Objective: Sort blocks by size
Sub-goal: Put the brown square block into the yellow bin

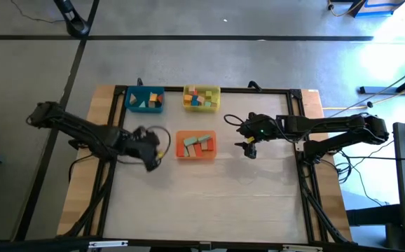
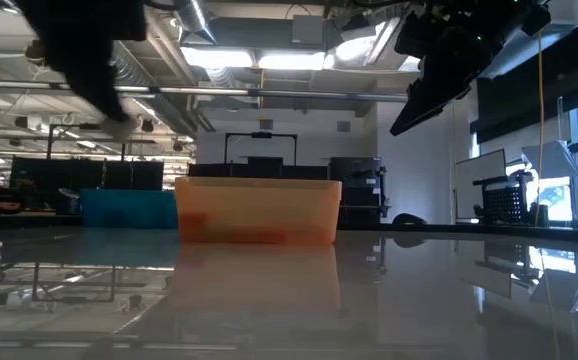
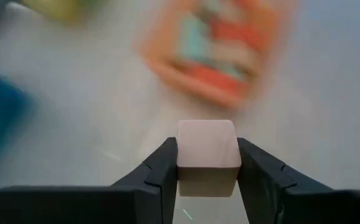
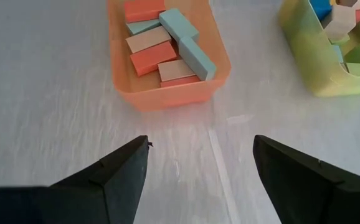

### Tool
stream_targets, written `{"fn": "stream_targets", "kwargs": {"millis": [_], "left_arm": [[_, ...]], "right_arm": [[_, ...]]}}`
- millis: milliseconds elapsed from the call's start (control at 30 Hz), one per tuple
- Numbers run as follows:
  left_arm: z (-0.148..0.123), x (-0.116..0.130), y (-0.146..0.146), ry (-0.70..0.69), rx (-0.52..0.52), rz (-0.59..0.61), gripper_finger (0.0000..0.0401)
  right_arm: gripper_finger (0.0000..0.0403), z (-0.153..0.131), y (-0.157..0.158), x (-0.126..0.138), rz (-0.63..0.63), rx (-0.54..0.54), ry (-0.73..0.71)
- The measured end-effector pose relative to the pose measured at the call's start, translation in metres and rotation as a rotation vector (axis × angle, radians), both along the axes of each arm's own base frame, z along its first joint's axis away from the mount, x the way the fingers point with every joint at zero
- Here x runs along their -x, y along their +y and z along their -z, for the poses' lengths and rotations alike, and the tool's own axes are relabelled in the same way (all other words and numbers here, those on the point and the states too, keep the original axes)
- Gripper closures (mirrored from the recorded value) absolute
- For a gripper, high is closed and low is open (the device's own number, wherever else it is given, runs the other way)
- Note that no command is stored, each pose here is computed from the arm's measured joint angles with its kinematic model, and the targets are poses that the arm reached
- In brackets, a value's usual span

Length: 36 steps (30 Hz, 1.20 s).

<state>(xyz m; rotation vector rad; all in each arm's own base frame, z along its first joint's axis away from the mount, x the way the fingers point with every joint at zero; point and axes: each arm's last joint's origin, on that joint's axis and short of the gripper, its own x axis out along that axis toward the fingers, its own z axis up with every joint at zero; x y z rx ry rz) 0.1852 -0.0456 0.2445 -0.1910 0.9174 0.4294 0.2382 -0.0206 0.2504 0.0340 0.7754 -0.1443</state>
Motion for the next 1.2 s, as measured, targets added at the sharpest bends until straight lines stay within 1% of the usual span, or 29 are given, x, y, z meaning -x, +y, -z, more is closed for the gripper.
{"fn": "stream_targets", "kwargs": {"millis": [100,167,233,267,333,467,600,700,767,867,967,1033,1200], "left_arm": [[-0.008,0.001,0.023,-0.051,-0.182,-0.145,0.0284],[-0.01,0.003,0.039,-0.052,-0.29,-0.252,0.0283],[-0.011,0.004,0.055,-0.029,-0.376,-0.344,0.0282],[-0.012,0.004,0.063,-0.018,-0.405,-0.384,0.0283],[-0.013,0.005,0.079,0.008,-0.43,-0.452,0.0283],[-0.011,0.009,0.104,0.069,-0.454,-0.517,0.0282],[-0.001,0.012,0.116,0.089,-0.417,-0.52,0.0283],[0.01,0.01,0.123,0.058,-0.412,-0.494,0.0283],[0.015,0.004,0.127,-0.01,-0.391,-0.431,0.0282],[0.017,-0.004,0.133,-0.159,-0.349,-0.341,0.0282],[0.015,-0.01,0.137,-0.301,-0.346,-0.275,0.0283],[0.013,-0.015,0.142,-0.377,-0.357,-0.253,0.0283],[0.019,-0.032,0.162,-0.469,-0.399,-0.232,0.0283]], "right_arm": [[0.0114,0.0,-0.001,0.0,0.014,0.014,0.002],[0.0114,0.0,-0.001,0.0,0.023,0.02,0.004],[0.0114,0.0,-0.001,0.0,0.036,0.03,0.0],[0.0114,0.0,-0.002,0.0,0.044,0.038,-0.001],[0.0114,0.0,-0.003,0.0,0.064,0.066,0.001],[0.0114,-0.001,-0.004,0.0,0.103,0.11,0.005],[0.0114,-0.001,-0.005,0.001,0.118,0.125,0.008],[0.0114,-0.001,-0.009,0.001,0.119,0.132,0.005],[0.0114,-0.002,-0.014,0.001,0.129,0.129,-0.001],[0.0114,-0.003,-0.025,0.0,0.147,0.124,-0.027],[0.0114,-0.006,-0.036,-0.003,0.135,0.128,-0.076],[0.0114,-0.009,-0.043,-0.005,0.133,0.136,-0.122],[0.0114,-0.011,-0.058,-0.01,0.13,0.133,-0.196]]}}
